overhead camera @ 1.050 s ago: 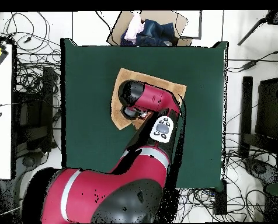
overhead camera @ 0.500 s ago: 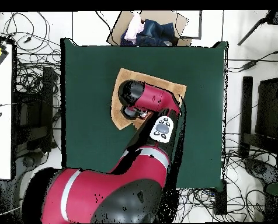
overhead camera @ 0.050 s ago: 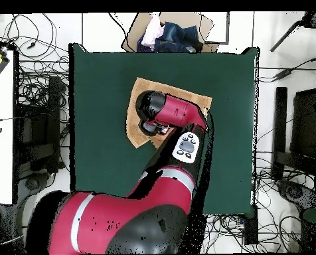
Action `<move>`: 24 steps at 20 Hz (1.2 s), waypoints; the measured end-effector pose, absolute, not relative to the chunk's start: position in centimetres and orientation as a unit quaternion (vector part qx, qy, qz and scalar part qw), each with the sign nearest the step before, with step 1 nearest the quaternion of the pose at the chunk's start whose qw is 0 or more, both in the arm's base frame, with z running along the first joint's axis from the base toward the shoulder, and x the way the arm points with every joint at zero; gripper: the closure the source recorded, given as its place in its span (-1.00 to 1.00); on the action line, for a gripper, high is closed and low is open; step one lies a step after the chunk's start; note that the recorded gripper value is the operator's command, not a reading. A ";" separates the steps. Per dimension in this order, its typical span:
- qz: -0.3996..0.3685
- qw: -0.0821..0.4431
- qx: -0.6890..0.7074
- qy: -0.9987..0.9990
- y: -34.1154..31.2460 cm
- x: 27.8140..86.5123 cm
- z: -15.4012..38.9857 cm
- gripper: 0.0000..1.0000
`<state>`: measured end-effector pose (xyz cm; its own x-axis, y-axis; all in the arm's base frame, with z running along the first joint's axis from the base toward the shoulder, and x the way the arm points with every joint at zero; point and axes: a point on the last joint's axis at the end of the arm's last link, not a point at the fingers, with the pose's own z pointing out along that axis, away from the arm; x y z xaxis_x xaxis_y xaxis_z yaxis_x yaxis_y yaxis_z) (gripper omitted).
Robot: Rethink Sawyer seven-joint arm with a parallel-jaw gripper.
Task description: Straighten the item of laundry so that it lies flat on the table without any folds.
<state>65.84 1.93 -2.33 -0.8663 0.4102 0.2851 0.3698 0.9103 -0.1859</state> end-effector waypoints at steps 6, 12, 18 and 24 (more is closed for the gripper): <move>0.061 0.138 -0.240 -0.959 -5.1 67.0 -1.4 1.00; 0.071 0.112 -0.262 -0.956 -19.1 65.4 0.2 1.00; 0.091 0.088 -0.202 -0.971 -34.7 59.4 0.5 1.00; 0.109 0.079 -0.104 -0.985 -42.9 54.2 -0.6 -1.00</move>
